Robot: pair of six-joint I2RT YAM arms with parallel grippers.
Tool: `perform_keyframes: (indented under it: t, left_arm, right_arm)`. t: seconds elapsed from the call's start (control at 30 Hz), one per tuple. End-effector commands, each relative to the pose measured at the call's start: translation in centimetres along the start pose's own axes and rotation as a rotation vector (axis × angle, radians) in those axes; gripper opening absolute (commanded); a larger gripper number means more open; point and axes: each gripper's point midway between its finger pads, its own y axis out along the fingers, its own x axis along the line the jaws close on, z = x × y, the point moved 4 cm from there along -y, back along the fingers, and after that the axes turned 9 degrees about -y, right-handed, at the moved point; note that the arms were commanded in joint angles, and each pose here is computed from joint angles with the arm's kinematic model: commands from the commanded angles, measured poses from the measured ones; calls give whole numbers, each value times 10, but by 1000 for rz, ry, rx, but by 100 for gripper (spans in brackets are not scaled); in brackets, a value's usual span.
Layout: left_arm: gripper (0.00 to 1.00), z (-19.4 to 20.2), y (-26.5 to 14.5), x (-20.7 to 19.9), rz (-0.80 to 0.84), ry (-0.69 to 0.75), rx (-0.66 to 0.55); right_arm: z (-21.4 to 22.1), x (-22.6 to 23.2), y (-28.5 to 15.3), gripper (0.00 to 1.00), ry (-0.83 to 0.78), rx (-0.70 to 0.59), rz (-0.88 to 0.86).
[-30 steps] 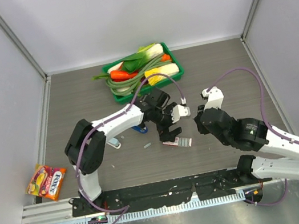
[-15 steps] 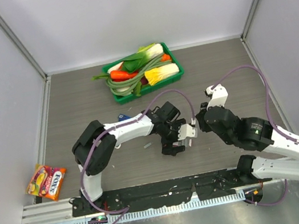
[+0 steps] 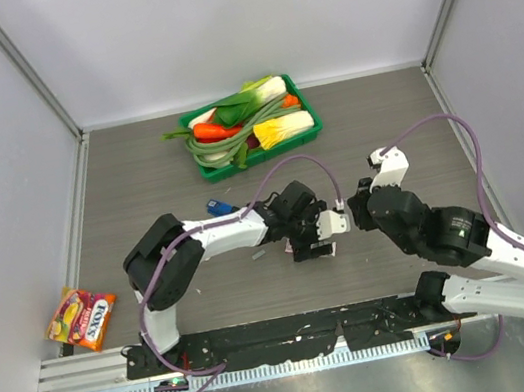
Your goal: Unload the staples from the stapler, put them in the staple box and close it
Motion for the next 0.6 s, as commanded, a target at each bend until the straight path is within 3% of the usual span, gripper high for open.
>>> perform_keyframes:
  t: [0.0,0.3,0.57]
  left_arm:
    - [80,26,-3,7,-89,-3,83]
    - [75,43,-14,-1,-56,-17,140]
    - [55,46,-21,6,-130,-111,168]
  right_arm:
    - [-22,-1,-6,7,46,-58,14]
    - [-26,1,-6,6,38,-60,10]
    - [-22,1,-5,6,31,-52,14]
